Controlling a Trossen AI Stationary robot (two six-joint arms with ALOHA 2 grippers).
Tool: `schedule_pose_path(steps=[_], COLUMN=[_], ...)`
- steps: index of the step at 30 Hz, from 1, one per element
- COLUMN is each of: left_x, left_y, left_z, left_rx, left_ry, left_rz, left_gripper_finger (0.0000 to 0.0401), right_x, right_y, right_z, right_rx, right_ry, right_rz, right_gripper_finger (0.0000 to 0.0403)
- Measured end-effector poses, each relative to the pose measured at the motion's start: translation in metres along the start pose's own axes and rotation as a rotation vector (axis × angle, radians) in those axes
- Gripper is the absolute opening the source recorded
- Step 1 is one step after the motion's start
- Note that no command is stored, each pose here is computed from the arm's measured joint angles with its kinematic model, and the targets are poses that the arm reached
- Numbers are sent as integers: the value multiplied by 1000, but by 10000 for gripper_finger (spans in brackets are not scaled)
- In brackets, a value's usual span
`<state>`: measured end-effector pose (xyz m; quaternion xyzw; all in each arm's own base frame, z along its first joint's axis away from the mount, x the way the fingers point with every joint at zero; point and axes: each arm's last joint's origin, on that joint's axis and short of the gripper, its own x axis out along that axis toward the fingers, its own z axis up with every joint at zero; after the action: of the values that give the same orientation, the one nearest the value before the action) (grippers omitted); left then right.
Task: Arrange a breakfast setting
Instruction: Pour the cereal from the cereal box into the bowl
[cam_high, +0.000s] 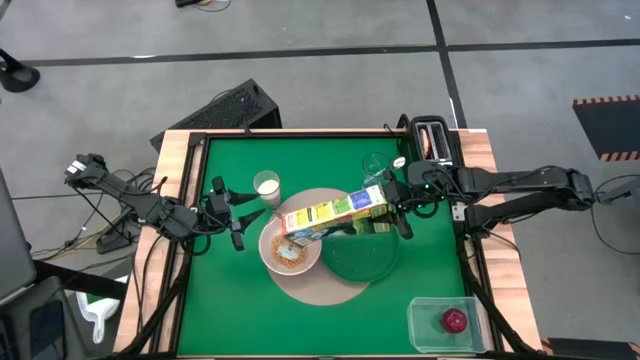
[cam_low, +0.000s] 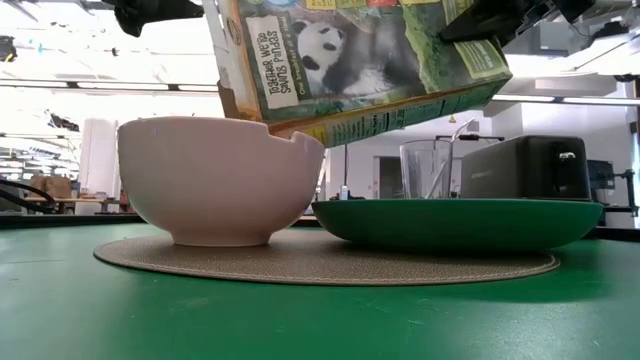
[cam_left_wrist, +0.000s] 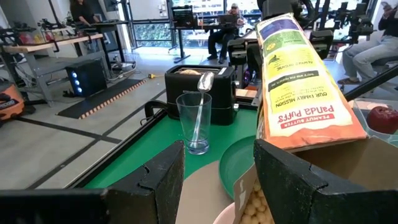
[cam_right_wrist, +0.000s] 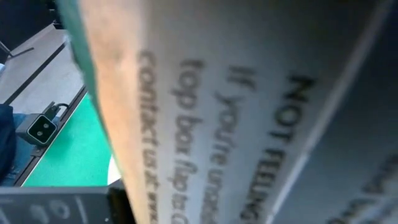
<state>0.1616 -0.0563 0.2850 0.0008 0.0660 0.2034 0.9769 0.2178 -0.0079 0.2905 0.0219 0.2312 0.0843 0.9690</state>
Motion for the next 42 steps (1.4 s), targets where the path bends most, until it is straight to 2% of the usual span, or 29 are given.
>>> schedule_pose_path(steps=[9, 15, 42], left_x=[0, 0, 0], left_y=[0, 0, 0], left_z=[0, 0, 0], left_rx=[0, 0, 1], left_ry=[0, 0, 0], left_rz=[0, -1, -1], left_gripper_finger=[180, 180, 180], right_x=[0, -5, -5], right_y=[0, 1, 1], right_z=[0, 9, 8], right_rx=[-4, -21, -15], right_ry=[3, -11, 11], right_rz=[0, -1, 0], right_gripper_finger=[206, 204, 195])
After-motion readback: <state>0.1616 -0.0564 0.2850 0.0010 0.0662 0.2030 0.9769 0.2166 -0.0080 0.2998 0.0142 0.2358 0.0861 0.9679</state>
